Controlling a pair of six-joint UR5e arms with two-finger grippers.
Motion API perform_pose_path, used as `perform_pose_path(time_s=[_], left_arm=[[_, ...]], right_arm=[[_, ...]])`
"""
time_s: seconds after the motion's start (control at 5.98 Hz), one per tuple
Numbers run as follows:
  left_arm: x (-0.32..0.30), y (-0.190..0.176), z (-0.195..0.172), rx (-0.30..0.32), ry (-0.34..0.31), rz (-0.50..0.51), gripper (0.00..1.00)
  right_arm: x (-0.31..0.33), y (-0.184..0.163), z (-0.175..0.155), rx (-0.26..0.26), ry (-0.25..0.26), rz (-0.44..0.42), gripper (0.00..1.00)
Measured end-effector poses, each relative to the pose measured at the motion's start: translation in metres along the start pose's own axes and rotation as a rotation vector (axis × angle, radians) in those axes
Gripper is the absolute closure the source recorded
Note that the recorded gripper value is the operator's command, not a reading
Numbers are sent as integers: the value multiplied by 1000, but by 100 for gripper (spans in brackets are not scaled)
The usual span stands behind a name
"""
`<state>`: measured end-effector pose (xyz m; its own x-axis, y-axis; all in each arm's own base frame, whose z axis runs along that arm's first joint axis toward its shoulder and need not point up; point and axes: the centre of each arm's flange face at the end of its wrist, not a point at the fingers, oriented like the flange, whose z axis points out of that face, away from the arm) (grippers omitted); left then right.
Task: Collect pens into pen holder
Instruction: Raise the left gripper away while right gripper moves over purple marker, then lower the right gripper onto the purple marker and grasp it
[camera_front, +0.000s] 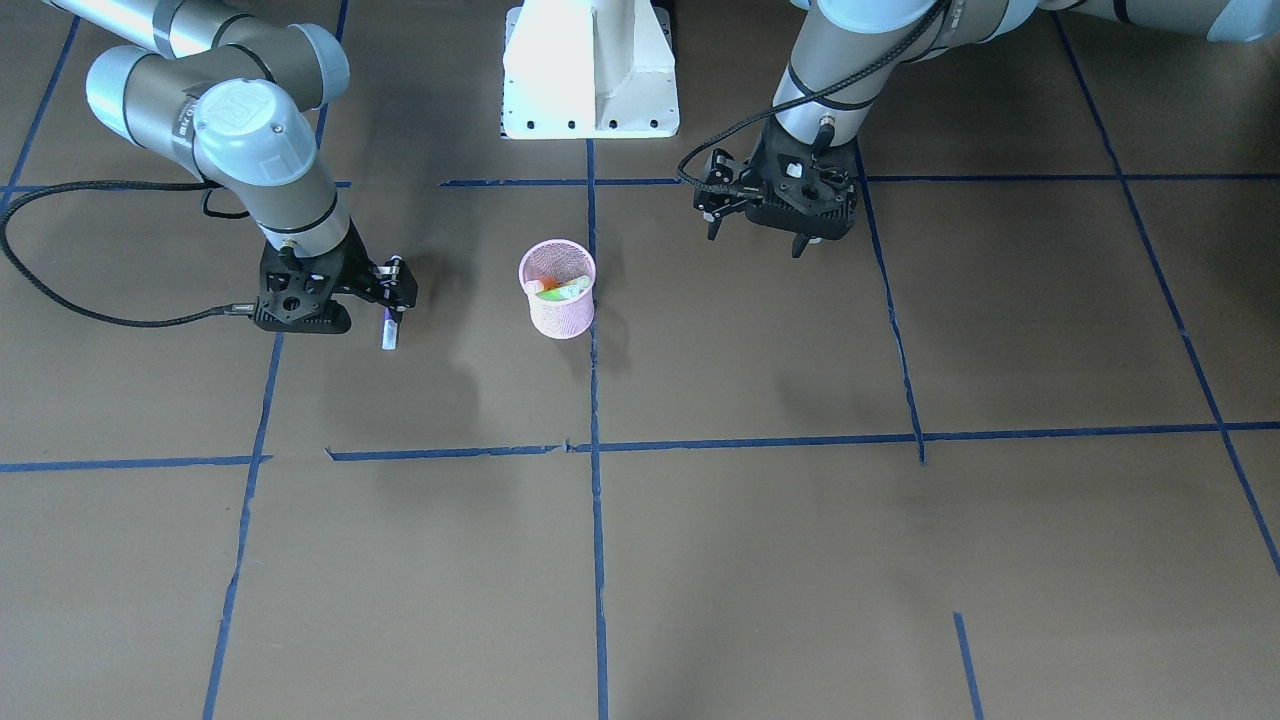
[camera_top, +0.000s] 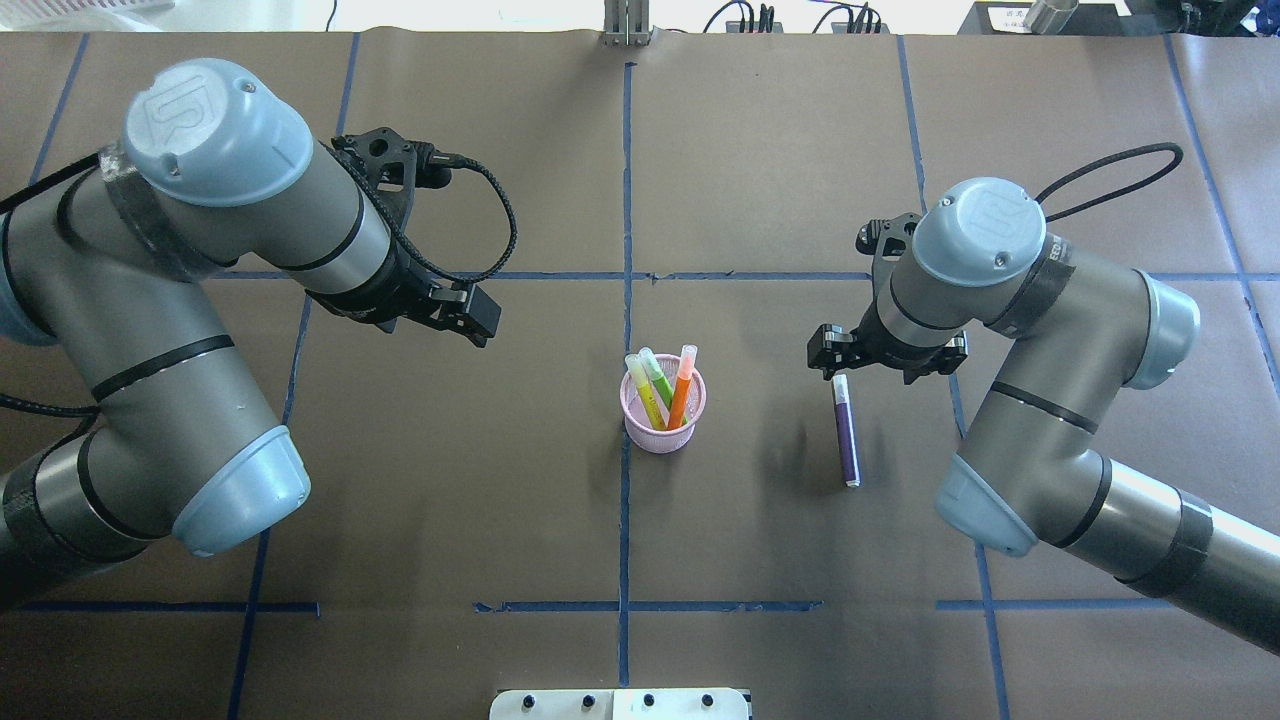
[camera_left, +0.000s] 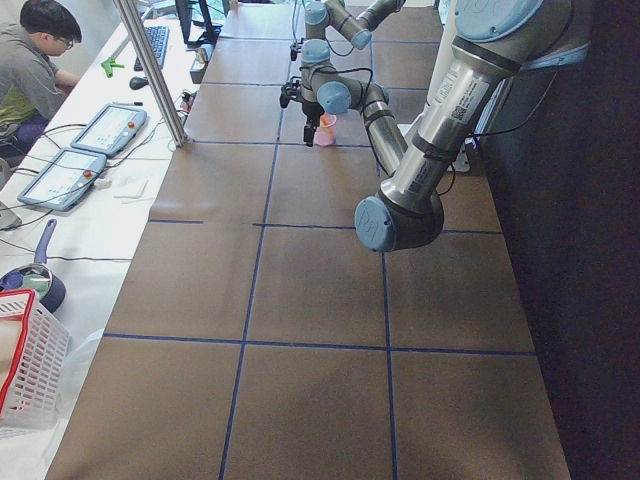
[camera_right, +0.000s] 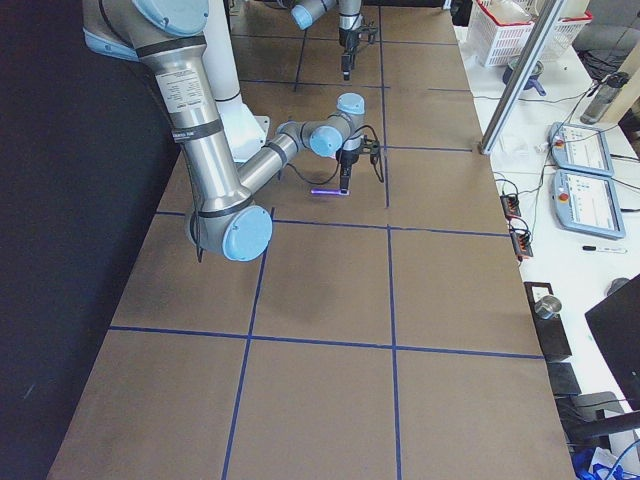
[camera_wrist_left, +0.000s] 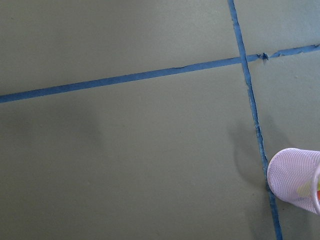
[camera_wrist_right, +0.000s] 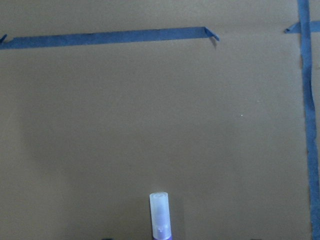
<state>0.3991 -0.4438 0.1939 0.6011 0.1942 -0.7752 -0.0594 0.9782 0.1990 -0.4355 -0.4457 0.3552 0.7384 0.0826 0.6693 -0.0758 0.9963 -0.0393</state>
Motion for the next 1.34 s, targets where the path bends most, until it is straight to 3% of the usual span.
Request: perform_pose_path(time_s=[0.33, 0.67, 1.34], left_arm=[[1, 0, -1, 3, 1, -1, 0], [1, 1, 0, 2, 1, -1, 0], [0, 0, 0, 2, -1, -2, 0]], right_arm=[[-5, 10, 27, 22, -16, -17, 14], [-6, 20, 39, 26, -7, -32, 39], [-2, 24, 44, 16, 0, -38, 50]])
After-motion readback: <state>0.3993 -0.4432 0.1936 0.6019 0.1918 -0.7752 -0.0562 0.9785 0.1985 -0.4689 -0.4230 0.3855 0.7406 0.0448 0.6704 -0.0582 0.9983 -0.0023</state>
